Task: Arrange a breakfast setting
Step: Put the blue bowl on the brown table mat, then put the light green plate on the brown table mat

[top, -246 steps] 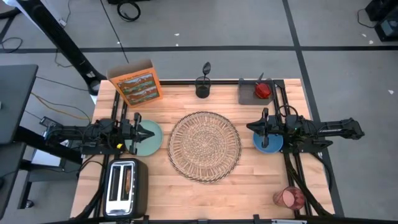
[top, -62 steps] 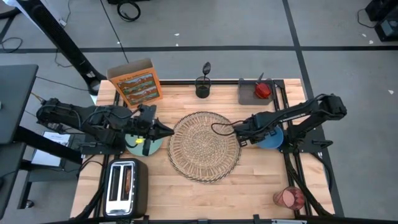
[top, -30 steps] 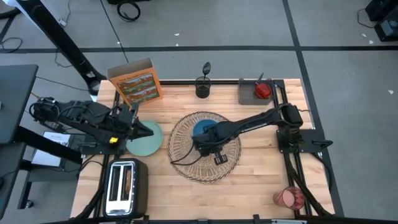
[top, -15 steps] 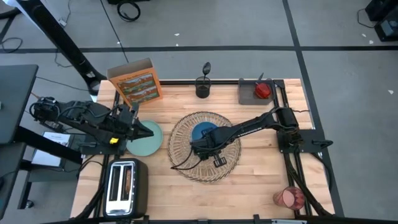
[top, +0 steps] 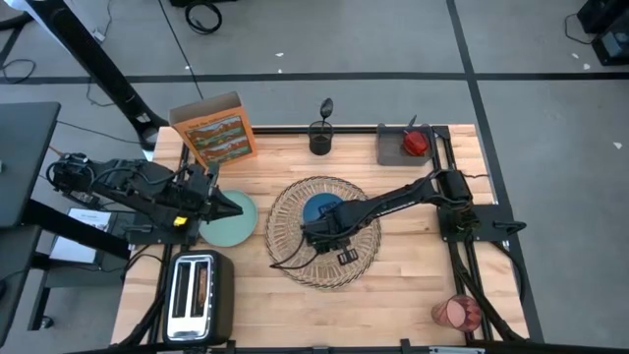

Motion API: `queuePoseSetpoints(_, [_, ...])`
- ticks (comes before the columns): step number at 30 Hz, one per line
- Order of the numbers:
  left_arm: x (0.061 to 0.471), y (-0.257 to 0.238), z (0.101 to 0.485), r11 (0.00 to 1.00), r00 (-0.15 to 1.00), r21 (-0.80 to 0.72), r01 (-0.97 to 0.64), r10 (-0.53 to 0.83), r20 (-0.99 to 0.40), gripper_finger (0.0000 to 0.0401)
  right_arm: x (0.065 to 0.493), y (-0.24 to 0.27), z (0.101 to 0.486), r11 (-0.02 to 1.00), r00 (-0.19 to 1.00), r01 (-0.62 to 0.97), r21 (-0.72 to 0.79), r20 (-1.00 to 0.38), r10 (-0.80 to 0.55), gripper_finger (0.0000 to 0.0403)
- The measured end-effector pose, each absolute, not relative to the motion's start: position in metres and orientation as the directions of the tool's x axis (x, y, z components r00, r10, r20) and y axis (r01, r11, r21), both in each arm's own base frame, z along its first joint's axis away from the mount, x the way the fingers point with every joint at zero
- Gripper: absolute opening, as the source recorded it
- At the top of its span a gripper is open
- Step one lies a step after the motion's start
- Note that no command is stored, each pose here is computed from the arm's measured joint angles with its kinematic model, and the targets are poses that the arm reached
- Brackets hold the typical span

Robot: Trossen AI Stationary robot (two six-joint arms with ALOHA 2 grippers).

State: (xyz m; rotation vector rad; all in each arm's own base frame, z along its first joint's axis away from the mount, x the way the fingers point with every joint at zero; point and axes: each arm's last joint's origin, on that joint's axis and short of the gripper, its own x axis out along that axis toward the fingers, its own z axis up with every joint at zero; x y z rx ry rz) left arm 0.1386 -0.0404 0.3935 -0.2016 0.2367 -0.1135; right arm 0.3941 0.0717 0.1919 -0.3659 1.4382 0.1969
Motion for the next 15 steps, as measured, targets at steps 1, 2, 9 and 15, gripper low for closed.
queuePoseSetpoints(1, [0.139,-0.040,0.393,0.973,0.966,-0.212,0.088,-0.135,-0.221,0.0029,0.394,0.073,0.195,0.928,0.130,-0.351,-0.128,-0.988,-0.087,0.0110])
queuePoseSetpoints(2, [0.139,-0.040,0.393,0.973,0.966,-0.212,0.088,-0.135,-0.221,0.0029,0.395,0.075,0.201,0.928,0.140,-0.349,-0.130,-0.986,-0.085,0.0114])
queuePoseSetpoints(9, [0.140,-0.038,0.395,0.977,0.976,-0.210,0.044,-0.087,-0.199,0.0030,0.397,0.088,0.271,0.940,0.228,-0.311,-0.142,-0.971,-0.072,0.0118])
queuePoseSetpoints(15, [0.148,-0.032,0.379,0.969,0.948,-0.235,-0.074,-0.005,-0.318,0.0030,0.382,0.096,0.349,0.970,0.411,-0.146,-0.195,-0.904,-0.120,0.0117])
